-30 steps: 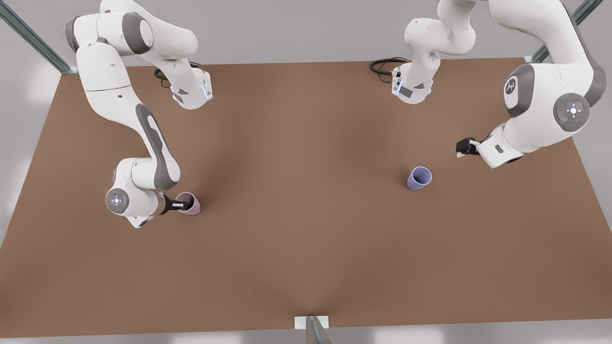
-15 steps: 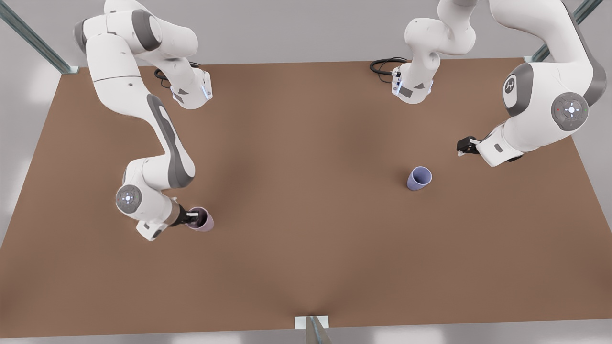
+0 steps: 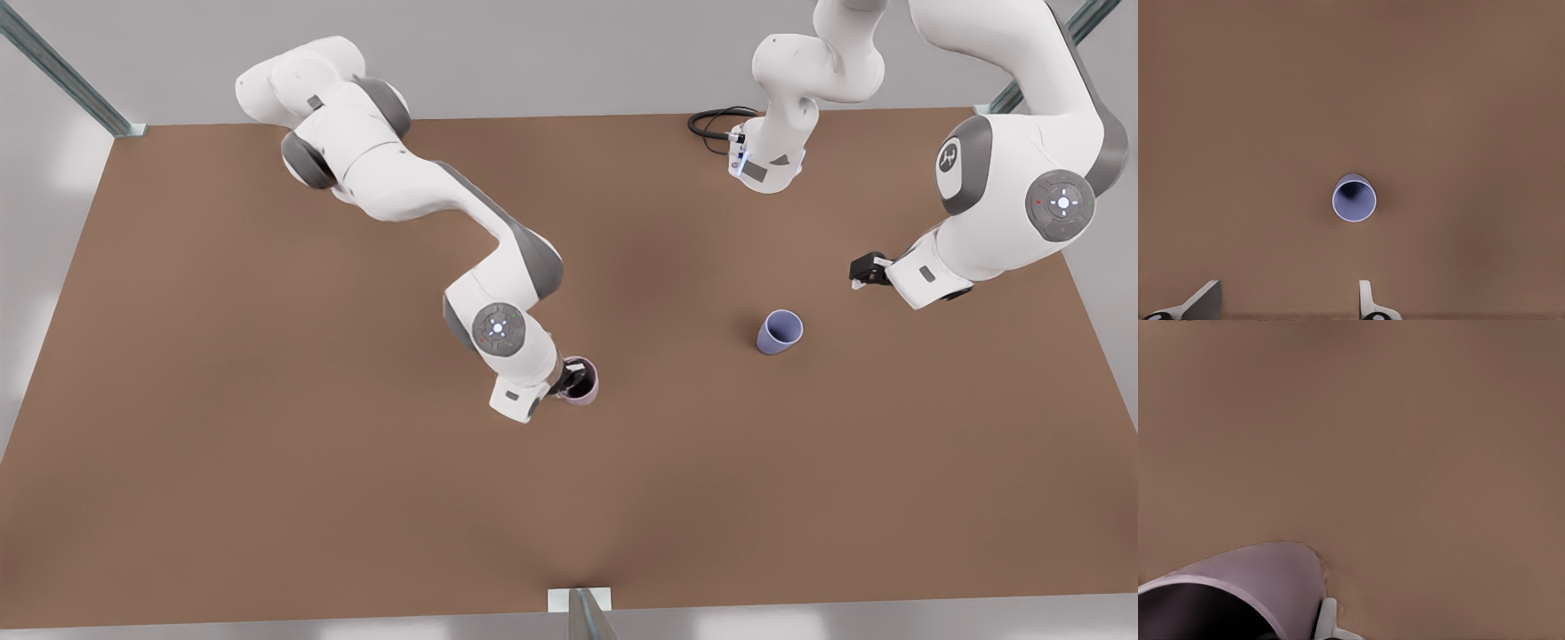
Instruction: Stack the cups, with the pink cup at the bottom and the purple cup at the top
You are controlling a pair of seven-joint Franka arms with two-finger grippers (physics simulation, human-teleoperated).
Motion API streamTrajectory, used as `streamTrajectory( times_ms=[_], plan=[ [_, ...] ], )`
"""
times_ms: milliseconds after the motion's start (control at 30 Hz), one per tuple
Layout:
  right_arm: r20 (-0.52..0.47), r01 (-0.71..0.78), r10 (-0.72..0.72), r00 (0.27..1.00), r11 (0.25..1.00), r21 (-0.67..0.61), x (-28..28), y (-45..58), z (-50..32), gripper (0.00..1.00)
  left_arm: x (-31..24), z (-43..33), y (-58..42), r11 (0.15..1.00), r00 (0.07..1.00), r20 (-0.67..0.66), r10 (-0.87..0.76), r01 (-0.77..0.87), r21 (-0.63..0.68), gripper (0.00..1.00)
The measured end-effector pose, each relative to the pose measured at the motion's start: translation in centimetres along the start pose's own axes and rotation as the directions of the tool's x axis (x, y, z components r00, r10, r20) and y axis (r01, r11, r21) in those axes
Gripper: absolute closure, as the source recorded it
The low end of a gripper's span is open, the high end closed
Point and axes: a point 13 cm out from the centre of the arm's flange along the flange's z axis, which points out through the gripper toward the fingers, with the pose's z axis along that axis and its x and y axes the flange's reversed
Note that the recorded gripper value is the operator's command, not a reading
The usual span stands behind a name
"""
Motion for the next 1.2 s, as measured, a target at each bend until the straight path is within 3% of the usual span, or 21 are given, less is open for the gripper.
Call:
streamTrajectory(
  times_ms=[133,300,500,633,733,767,1067,1200],
  plan=[
    [0.015,-0.075,0.076,0.997,0.996,-0.046,1.2,6.1,2.8,0.79,-0.1,0.7,0.0,1.000,1.000,-0.011,-0.001,0.001,0.001,0.00],
    [-0.015,-0.157,0.156,0.988,0.985,-0.065,4.2,11.1,7.8,0.79,0.2,6.7,0.2,1.000,0.997,-0.078,-0.007,0.008,0.013,0.00],
    [0.006,-0.282,0.281,0.960,0.959,0.026,3.6,7.5,11.5,0.79,2.2,18.9,0.2,0.999,0.988,-0.152,-0.018,0.023,0.028,0.00],
    [0.006,-0.338,0.339,0.941,0.937,0.086,3.7,4.9,13.2,0.79,2.0,24.3,1.3,0.998,0.993,-0.104,-0.058,0.060,0.016,0.00],
    [0.003,-0.366,0.367,0.930,0.926,0.097,3.9,4.7,13.7,0.06,0.4,25.6,1.9,0.995,0.994,-0.035,-0.100,0.101,0.001,0.00],
    [0.003,-0.374,0.376,0.927,0.922,0.099,4.0,4.6,13.8,0.00,-0.2,25.7,1.9,0.994,0.994,-0.013,-0.112,0.112,-0.003,0.00],
    [0.017,-0.430,0.430,0.902,0.898,0.094,3.9,4.9,13.5,0.00,-0.3,29.2,1.3,0.983,0.983,0.021,-0.182,0.183,-0.015,0.00],
    [0.071,-0.469,0.465,0.882,0.882,0.040,1.2,4.2,5.9,0.00,-0.3,30.4,1.0,0.980,0.980,0.013,-0.199,0.199,-0.021,0.00]
  ],
)
